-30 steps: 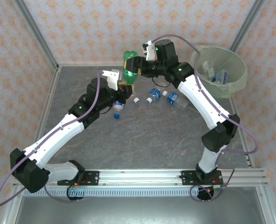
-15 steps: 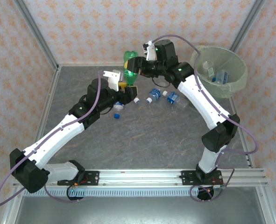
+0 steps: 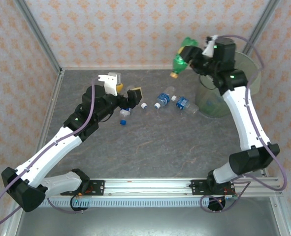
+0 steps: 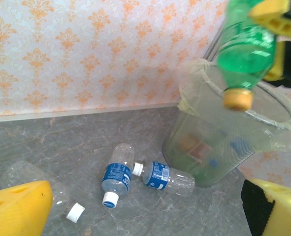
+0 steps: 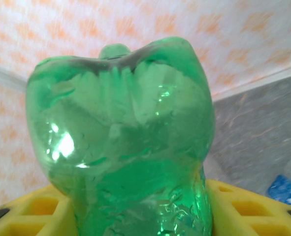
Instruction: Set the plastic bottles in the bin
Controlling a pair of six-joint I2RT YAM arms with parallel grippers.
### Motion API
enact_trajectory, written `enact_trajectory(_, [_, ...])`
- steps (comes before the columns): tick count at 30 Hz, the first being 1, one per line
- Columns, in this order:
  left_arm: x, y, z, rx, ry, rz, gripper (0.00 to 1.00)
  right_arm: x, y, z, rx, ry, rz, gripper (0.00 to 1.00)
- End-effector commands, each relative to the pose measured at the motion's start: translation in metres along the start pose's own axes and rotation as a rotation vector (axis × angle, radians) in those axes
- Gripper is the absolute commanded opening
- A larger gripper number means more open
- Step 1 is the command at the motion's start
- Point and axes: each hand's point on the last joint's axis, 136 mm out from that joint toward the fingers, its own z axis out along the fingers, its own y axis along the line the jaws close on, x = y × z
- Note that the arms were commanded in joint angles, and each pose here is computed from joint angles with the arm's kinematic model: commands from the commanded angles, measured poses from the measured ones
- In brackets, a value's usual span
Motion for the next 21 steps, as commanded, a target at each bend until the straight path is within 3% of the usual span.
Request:
enact_trajectory(1, [-0.003, 0.002, -0.003, -0.009, -0.026, -0.015, 0.99, -0.037, -0.018, -0.035, 0.029, -0.143, 0.074, 0.54])
enact_trajectory(10, [0.005, 0.002, 0.0, 0.007, -0.014, -0.049, 0.99, -0.1, -0.109, -0.106, 0.185, -0.458, 0.311, 0.55])
enact_trajectory(21, [0.003, 0.002, -0.004, 0.001, -0.016, -0.056, 0.99, -0.135, -0.168, -0.125, 0.303, -0.711, 0.477, 0.55])
